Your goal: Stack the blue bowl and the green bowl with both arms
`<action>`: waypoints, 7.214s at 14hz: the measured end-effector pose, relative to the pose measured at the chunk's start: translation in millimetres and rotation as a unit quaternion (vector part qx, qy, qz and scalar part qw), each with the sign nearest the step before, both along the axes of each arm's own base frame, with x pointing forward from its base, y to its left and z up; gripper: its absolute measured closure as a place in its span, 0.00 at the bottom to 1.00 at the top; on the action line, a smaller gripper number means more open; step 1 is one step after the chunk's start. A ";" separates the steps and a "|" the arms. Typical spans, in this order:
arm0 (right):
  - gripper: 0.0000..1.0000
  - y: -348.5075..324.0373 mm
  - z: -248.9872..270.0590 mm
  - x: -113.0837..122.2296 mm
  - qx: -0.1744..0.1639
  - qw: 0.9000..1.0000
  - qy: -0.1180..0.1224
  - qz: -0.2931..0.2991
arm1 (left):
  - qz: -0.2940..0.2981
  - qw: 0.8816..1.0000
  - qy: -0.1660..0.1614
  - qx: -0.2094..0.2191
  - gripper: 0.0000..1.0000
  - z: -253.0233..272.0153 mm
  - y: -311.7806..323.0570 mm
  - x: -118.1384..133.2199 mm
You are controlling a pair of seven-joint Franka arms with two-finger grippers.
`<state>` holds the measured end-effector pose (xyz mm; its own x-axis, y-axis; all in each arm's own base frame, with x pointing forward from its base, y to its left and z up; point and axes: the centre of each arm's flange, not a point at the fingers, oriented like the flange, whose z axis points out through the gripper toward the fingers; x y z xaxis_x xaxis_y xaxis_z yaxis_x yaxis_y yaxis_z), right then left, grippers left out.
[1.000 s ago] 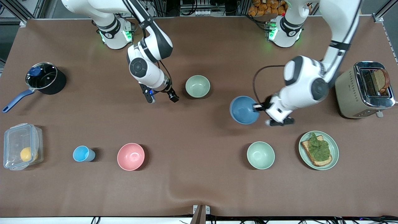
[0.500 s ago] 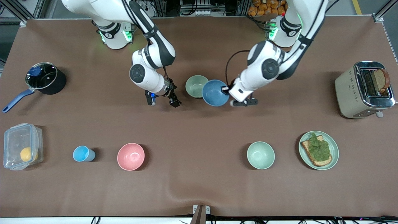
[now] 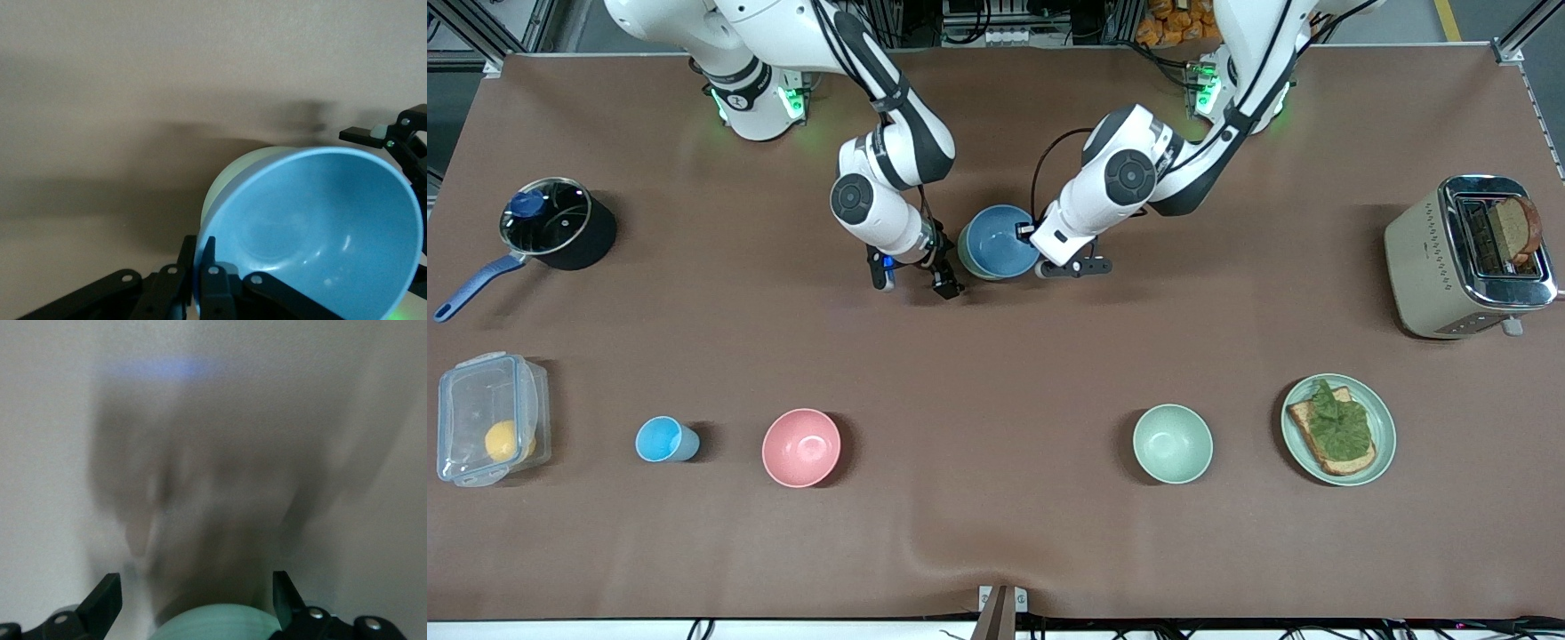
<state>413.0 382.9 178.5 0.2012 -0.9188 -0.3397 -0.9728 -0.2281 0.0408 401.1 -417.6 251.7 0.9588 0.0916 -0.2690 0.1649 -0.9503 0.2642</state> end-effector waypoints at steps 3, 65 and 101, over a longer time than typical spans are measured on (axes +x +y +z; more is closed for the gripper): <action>0.00 -2.2 -0.6 1.3 -0.001 1.000 0.000 -0.003 | 0.000 1.000 0.005 0.002 0.94 -4.0 -3.3 -4.2; 0.00 -445.0 262.9 128.1 0.018 0.924 0.031 0.380 | 0.058 0.981 -0.112 0.147 0.00 312.0 352.1 160.0; 0.00 -369.9 517.5 102.4 -0.097 0.833 -0.167 0.519 | -0.114 0.977 -0.130 0.126 0.00 399.4 385.4 105.1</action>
<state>515.4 13.0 696.0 0.9747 -0.2217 0.0286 -0.2197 -0.9738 -0.0590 506.2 -32.2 651.1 0.9949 -0.1004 -0.0110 -0.1002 -0.9947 0.0221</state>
